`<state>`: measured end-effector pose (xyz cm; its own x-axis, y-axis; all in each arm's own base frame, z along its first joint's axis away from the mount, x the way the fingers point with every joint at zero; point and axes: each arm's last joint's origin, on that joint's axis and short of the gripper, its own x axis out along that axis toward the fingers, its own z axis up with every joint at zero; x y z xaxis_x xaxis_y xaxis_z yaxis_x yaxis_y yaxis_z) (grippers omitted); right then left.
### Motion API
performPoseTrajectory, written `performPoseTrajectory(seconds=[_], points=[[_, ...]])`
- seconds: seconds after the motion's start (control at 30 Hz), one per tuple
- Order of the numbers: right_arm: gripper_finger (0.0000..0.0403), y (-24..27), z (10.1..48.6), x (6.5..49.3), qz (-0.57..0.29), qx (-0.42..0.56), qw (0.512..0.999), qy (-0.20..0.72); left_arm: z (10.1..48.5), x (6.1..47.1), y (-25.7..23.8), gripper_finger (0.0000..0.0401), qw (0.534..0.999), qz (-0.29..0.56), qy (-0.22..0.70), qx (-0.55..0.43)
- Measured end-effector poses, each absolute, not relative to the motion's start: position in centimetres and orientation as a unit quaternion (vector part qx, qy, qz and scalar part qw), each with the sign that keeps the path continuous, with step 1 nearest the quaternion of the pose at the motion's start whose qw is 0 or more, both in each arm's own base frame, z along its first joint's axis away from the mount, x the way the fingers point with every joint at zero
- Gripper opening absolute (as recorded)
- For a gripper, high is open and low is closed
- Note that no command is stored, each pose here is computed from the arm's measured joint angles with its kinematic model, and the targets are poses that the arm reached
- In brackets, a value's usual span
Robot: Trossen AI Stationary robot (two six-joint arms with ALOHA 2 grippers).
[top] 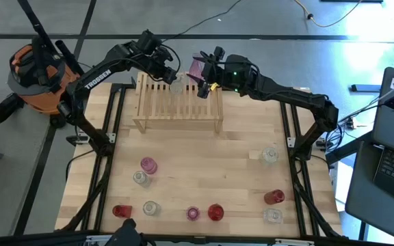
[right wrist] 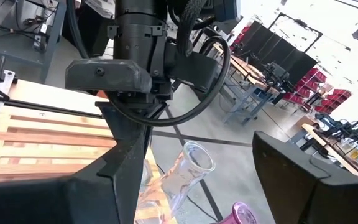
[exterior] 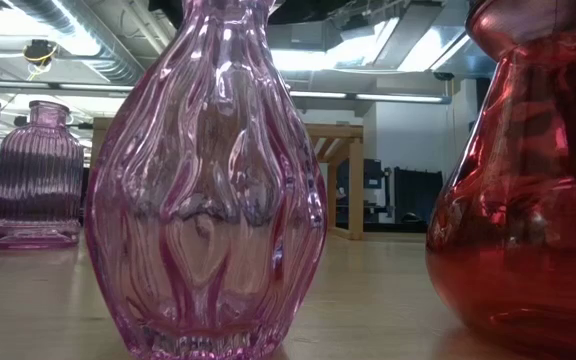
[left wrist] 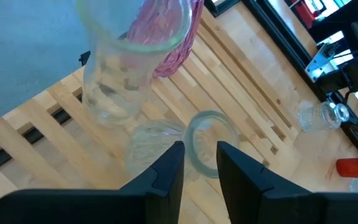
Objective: Sort vases onto shelf
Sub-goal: Put the transparent vase on the shelf aligned with the other transparent vase on the right, then adjust the pink vase on the shelf
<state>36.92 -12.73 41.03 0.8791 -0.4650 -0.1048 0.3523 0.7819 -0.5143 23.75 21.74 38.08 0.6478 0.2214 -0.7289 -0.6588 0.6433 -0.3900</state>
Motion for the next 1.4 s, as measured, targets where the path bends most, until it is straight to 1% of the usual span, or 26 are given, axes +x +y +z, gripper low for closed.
performPoseTrajectory(seconds=[0.23,0.6,0.73,0.83,0.97,1.1,1.17,1.27,1.4], points=[[0.0248,-12.7,41.0,36.9,-0.218,-0.248,0.937,0.114,38.1,23.5,21.9,0.0093,0.843,0.271,0.334,-0.323],[0.0248,-12.8,41.0,36.9,-0.221,-0.248,0.936,0.114,39.0,22.4,21.8,0.0159,0.843,0.289,0.316,-0.325],[0.0248,-12.8,41.5,36.3,-0.259,-0.248,0.926,0.120,39.9,21.5,21.4,0.0168,0.842,0.309,0.299,-0.326],[0.0248,-12.9,42.3,35.2,-0.326,-0.244,0.903,0.140,41.0,20.4,20.7,0.0168,0.847,0.317,0.281,-0.322],[0.0248,-15.0,42.3,33.1,-0.366,-0.223,0.884,0.185,42.8,18.5,19.2,0.0169,0.855,0.324,0.255,-0.313],[0.0248,-17.6,41.0,31.4,-0.404,-0.187,0.859,0.254,44.3,16.8,17.4,0.0169,0.861,0.333,0.232,-0.307],[0.0248,-18.8,40.0,31.0,-0.411,-0.177,0.855,0.262,44.9,16.0,16.4,0.0169,0.865,0.333,0.224,-0.302],[0.0248,-21.1,37.9,30.4,-0.391,-0.163,0.869,0.256,45.6,15.4,15.1,0.0169,0.869,0.329,0.215,-0.301],[0.0248,-24.5,35.7,29.1,-0.344,-0.120,0.909,0.201,46.0,14.8,13.8,0.0169,0.870,0.333,0.211,-0.298]])
